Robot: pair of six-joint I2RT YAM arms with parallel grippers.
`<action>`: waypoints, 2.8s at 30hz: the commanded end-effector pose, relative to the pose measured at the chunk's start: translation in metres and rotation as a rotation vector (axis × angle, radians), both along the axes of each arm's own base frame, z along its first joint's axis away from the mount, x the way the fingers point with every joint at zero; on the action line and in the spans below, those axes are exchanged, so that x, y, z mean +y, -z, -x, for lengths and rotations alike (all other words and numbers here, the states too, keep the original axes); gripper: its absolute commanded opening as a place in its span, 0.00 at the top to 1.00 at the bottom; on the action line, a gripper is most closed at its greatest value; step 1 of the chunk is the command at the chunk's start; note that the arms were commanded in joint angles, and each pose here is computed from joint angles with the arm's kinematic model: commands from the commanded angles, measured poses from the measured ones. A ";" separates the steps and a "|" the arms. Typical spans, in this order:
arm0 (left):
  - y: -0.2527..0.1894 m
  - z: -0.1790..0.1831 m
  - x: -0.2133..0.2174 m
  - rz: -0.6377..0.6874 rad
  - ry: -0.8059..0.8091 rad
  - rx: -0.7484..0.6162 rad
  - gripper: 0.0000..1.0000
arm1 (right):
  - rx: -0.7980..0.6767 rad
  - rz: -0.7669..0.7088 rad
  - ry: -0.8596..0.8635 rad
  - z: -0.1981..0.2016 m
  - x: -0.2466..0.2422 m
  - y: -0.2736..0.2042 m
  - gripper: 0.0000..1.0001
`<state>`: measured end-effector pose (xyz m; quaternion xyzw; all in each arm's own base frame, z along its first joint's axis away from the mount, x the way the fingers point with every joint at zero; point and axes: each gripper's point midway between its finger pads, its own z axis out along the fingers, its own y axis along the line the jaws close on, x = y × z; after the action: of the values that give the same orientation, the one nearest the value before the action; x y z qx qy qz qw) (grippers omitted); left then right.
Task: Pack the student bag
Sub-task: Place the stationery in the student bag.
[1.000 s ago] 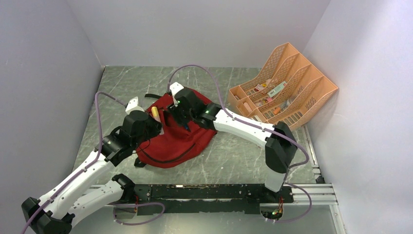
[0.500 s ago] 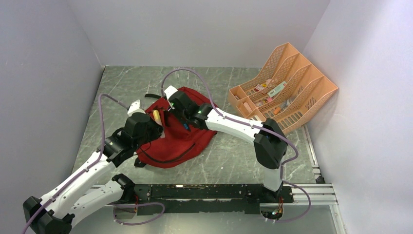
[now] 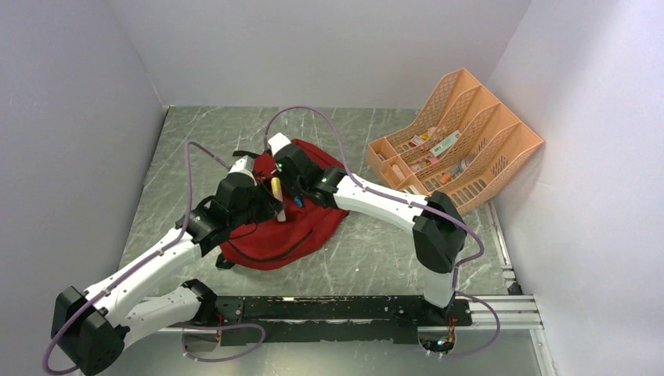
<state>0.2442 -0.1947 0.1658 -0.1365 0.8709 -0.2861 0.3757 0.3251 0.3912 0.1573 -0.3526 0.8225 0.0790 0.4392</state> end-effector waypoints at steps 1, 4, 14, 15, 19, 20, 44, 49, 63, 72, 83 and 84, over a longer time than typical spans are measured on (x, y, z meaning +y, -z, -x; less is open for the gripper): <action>-0.013 -0.007 -0.025 0.123 0.080 -0.016 0.95 | -0.027 -0.136 0.012 0.000 0.010 -0.034 1.00; -0.009 -0.012 -0.027 0.164 0.101 0.010 0.95 | -0.015 -0.158 0.009 0.002 0.011 -0.033 1.00; 0.002 -0.013 -0.030 0.234 0.143 0.069 0.95 | -0.009 -0.191 0.020 0.003 0.011 -0.034 1.00; 0.003 -0.012 -0.031 0.240 0.144 0.074 0.95 | -0.008 -0.195 0.019 0.003 0.012 -0.034 1.00; 0.017 -0.006 -0.029 0.230 0.144 0.119 0.95 | 0.002 -0.204 0.011 0.005 0.014 -0.034 1.00; 0.020 -0.005 -0.029 0.229 0.141 0.127 0.95 | 0.003 -0.204 0.010 0.005 0.014 -0.034 1.00; 0.005 -0.072 -0.024 0.373 0.082 0.106 0.95 | 0.051 -0.251 -0.009 0.019 0.013 -0.032 1.00; -0.001 -0.088 -0.032 0.386 0.106 0.092 0.90 | 0.065 -0.261 -0.013 0.022 0.014 -0.031 1.00; -0.001 -0.087 -0.025 0.323 0.094 0.080 0.60 | 0.067 -0.270 -0.005 0.024 0.011 -0.030 1.00; 0.011 -0.069 -0.007 0.238 0.064 0.084 0.71 | 0.064 -0.283 0.025 0.024 0.004 -0.043 0.96; 0.027 -0.032 0.031 0.066 0.026 0.074 0.71 | 0.064 -0.363 0.098 0.051 -0.046 -0.079 0.66; 0.026 -0.028 0.034 0.056 0.021 0.072 0.71 | 0.065 -0.350 0.130 0.051 -0.058 -0.075 0.65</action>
<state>0.2870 -0.1816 0.1527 -0.1458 0.8623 -0.3548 0.3307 0.2793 0.3684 0.2347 -0.2523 0.8141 0.2277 0.4710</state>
